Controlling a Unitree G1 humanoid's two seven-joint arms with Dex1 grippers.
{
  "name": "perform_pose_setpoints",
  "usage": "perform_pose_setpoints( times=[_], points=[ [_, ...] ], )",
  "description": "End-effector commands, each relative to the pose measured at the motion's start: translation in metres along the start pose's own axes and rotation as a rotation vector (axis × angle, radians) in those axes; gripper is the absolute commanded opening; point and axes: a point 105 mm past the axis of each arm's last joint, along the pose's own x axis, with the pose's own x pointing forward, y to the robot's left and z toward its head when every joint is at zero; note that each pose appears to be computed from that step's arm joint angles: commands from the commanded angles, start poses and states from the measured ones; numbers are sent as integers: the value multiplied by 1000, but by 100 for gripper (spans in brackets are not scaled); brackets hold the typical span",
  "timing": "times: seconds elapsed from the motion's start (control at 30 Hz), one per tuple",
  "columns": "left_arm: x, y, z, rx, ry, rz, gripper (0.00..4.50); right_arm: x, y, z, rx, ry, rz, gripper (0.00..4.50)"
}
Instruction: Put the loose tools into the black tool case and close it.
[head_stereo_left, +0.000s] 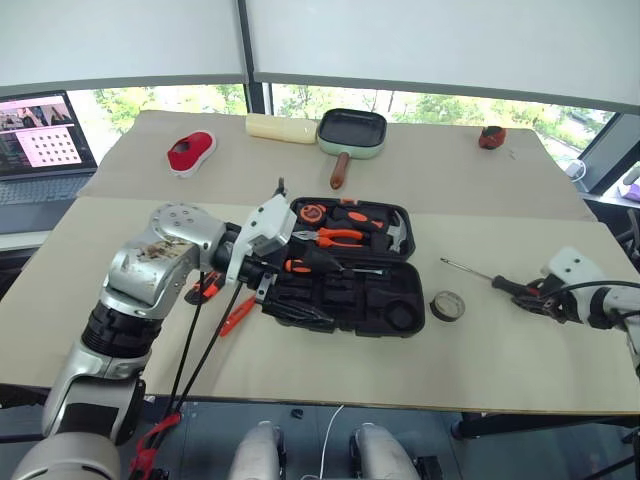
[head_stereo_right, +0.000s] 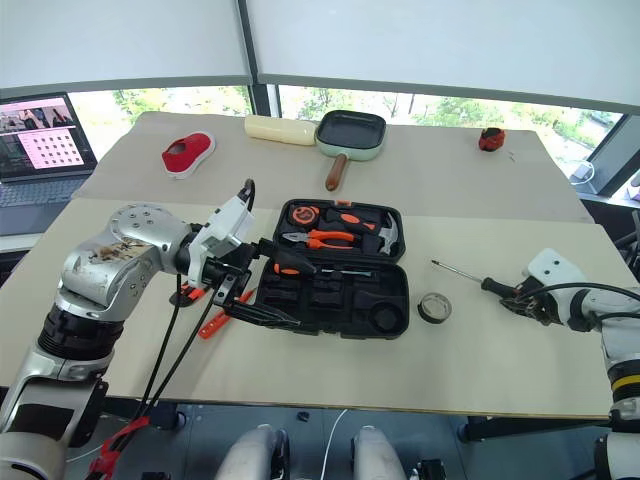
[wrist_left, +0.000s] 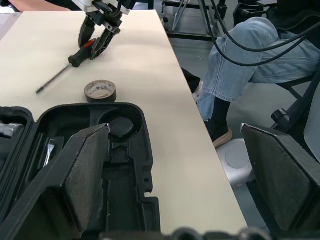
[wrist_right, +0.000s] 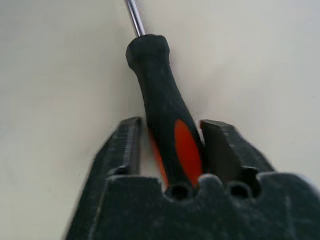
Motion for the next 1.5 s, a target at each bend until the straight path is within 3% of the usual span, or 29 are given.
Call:
perform_pose_setpoints(
  times=[0.03,0.17,0.3,0.4,0.5,0.7,0.9,1.37,1.43,1.5],
  points=[
    [-4,-3,7,30,-14,0,450,-8,-1,2,46,-33,26,103],
    [-18,-7,5,-6,-24,20,450,-28,17,61,-13,-226,188,103],
    [-33,-13,-2,-50,-19,56,450,-40,72,136,-150,-377,426,103],
    [-38,-16,-9,-52,13,80,450,-39,122,167,-303,-416,606,103],
    [-38,-11,-9,-42,14,113,450,-26,150,185,-416,-413,669,103],
    [-33,-10,-3,-16,7,120,450,8,152,201,-490,-347,613,103],
    [-30,-12,-4,-12,7,141,450,17,138,184,-517,-248,603,103],
    [-31,-7,-4,-3,13,170,450,36,122,176,-521,-210,553,103],
    [-31,-6,-4,-2,11,172,450,34,120,181,-514,-241,542,205],
    [-31,-5,-5,-2,10,174,450,32,118,190,-505,-276,529,266]
  ],
)
